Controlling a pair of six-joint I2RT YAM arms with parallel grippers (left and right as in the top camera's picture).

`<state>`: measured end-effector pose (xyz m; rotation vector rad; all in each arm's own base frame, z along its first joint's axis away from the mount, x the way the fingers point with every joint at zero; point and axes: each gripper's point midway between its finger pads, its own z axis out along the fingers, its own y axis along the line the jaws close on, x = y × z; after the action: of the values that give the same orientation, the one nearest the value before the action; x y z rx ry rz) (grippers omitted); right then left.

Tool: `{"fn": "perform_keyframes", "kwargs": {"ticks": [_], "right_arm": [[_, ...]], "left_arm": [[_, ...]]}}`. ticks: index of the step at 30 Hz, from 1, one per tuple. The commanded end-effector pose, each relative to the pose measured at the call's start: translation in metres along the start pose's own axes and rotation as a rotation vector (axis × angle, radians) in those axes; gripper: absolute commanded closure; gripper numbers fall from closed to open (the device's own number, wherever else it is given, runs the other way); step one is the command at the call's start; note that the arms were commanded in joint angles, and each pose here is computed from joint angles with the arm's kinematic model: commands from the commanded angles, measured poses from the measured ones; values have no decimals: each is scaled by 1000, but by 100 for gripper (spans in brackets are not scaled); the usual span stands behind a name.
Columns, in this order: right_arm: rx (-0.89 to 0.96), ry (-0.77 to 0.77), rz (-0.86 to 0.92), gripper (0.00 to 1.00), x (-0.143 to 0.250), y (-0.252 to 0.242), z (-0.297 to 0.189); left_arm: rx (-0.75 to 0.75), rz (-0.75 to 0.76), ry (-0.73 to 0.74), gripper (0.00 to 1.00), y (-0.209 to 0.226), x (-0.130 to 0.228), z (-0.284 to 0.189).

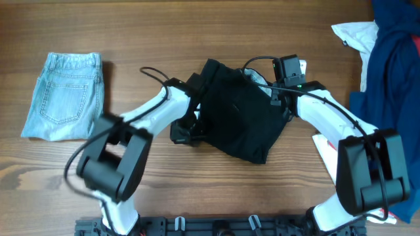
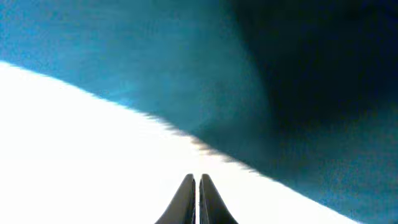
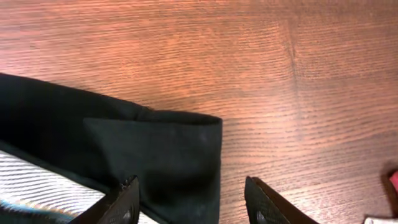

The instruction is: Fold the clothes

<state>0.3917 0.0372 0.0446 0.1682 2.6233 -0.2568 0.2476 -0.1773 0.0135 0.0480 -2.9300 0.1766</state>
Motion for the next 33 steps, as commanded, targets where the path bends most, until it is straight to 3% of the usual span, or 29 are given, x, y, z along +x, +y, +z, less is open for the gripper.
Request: {"fn": "perform_keyframes", "kwargs": {"ticks": [1, 2, 5, 11, 16, 20, 26, 33], "right_arm": [[-362, -135, -104, 45, -38, 55, -50], [-499, -157, -141, 45, -41, 76, -63], [-757, -182, -196, 45, -41, 114, -89], [-803, -218, -249, 85, -42, 136, -91], [-880, -170, -266, 88, -28, 159, -78], [-868, -175, -235, 87, -30, 166, -54], [-777, -270, -80, 84, -57, 170, -6], [-838, -122, -57, 87, -13, 190, 31]], "left_arm": [[-10, -62, -336, 52, 7, -33, -69], [7, -64, -417, 44, 5, -46, -82], [69, -83, -563, 41, 1, -83, -101], [169, -125, -550, 43, 1, -124, -74], [156, -134, -480, 43, 3, -135, -32], [200, -125, -370, 45, -6, -124, -6], [152, -97, -149, 60, -14, -72, 30], [85, -5, -51, 70, -29, -25, 56]]}}
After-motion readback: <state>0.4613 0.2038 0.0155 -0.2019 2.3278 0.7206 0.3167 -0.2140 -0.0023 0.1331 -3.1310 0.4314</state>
